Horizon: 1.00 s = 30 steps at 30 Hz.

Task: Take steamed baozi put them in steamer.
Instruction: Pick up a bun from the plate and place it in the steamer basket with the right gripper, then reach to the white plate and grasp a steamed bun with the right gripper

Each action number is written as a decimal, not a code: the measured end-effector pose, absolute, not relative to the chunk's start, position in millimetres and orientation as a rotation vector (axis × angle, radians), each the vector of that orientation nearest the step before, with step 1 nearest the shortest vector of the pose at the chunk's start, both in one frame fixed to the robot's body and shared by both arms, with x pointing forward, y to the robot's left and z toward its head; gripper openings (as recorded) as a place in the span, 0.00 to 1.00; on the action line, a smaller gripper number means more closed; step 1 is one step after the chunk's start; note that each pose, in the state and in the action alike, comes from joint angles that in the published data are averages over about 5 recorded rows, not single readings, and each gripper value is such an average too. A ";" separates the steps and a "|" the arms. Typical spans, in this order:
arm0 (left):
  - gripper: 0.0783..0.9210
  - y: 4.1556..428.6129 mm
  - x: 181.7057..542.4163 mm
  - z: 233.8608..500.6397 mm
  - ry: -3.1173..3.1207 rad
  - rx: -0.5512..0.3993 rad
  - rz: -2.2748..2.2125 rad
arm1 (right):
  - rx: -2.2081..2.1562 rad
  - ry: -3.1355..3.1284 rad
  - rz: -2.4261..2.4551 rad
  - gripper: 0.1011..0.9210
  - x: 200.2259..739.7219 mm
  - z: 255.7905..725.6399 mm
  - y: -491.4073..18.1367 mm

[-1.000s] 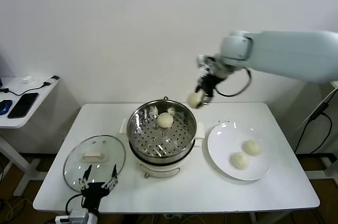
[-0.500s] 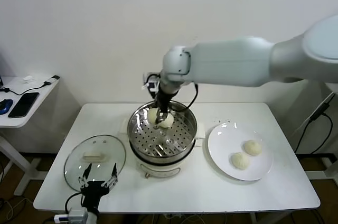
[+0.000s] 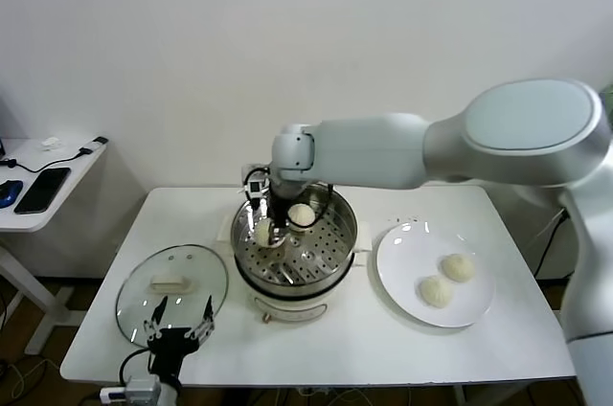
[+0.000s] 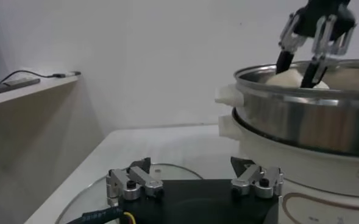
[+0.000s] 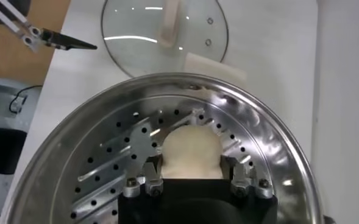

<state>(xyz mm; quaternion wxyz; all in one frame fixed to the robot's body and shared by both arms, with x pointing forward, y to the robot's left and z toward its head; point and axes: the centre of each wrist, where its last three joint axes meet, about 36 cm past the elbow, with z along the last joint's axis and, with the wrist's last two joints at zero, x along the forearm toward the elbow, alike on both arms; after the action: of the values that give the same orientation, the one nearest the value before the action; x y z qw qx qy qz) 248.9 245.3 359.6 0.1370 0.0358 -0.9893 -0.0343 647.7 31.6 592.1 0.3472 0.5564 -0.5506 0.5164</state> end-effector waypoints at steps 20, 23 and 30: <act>0.88 240.0 245.2 367.4 -2.876 0.094 -0.082 | 1.535 -1.413 1.345 0.88 665.7 642.0 -31.4; 0.88 240.0 245.1 369.3 -2.881 0.092 -0.083 | 1.509 -1.403 1.350 0.88 669.7 669.0 -74.8; 0.88 241.3 246.0 371.2 -2.887 0.095 -0.084 | 1.392 -1.372 1.328 0.88 656.5 694.7 -200.1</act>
<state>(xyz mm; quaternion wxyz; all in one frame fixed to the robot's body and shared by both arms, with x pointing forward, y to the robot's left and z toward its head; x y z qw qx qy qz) 246.0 241.3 371.2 0.1258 0.0325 -0.9911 -0.0287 656.5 -200.1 694.7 0.3796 0.5449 -0.5371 0.5201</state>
